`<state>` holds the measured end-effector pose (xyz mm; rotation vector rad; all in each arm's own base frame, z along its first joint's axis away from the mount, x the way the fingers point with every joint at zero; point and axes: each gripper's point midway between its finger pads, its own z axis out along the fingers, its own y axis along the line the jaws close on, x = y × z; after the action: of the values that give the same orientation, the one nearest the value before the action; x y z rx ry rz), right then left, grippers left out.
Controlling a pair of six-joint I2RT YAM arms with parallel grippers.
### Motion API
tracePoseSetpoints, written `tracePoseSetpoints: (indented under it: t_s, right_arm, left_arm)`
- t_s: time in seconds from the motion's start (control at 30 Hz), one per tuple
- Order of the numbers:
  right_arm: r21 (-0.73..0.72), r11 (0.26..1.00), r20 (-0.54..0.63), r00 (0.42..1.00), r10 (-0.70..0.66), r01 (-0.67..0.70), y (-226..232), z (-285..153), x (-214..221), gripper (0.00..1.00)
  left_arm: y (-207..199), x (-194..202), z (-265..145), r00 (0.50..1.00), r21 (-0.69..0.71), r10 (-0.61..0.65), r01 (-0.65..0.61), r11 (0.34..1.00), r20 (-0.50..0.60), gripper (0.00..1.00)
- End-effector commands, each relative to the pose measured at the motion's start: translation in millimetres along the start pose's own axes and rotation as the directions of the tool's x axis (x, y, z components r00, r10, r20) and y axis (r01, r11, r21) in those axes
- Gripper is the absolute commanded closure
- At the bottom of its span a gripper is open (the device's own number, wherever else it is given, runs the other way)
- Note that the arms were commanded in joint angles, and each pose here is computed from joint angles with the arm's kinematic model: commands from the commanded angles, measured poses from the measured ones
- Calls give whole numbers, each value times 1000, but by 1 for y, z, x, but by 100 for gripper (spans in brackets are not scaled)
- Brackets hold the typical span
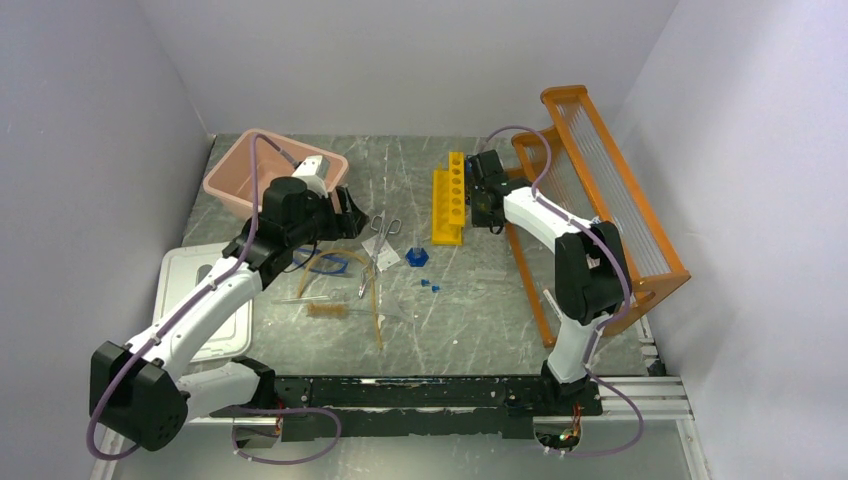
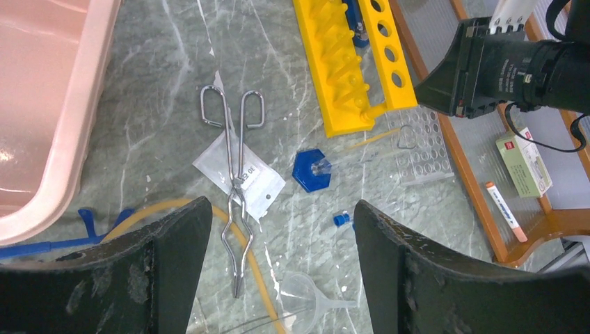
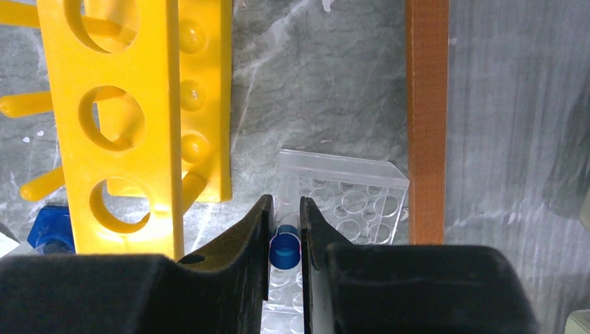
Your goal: Organize the chemistry lab equipment
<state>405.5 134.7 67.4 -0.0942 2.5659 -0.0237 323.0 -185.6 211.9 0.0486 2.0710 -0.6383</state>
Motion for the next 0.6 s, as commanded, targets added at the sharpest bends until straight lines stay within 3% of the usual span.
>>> tracePoseSetpoints:
  t_s: [0.0, 0.27, 0.4, 0.57]
  right_arm:
    - [-52, 999, -46, 999, -7, 4, -2, -1, 12, 92]
    - [-57, 998, -96, 995, -15, 10, -2, 1, 18, 89]
    - [-30, 999, -76, 997, -11, 9, -7, 1, 14, 80]
    - [-2, 1000, -48, 998, -27, 27, -8, 0, 5, 80]
  left_arm:
    - [-5, -11, -4, 998, 34, -7, 5, 999, 60, 21]
    - [1, -8, -7, 998, 10, 11, -11, 1000, 67, 21]
    - [2, -7, -8, 998, 4, 18, -19, 1000, 64, 21]
    - [2, -9, -8, 998, 3, 25, -26, 1000, 64, 21]
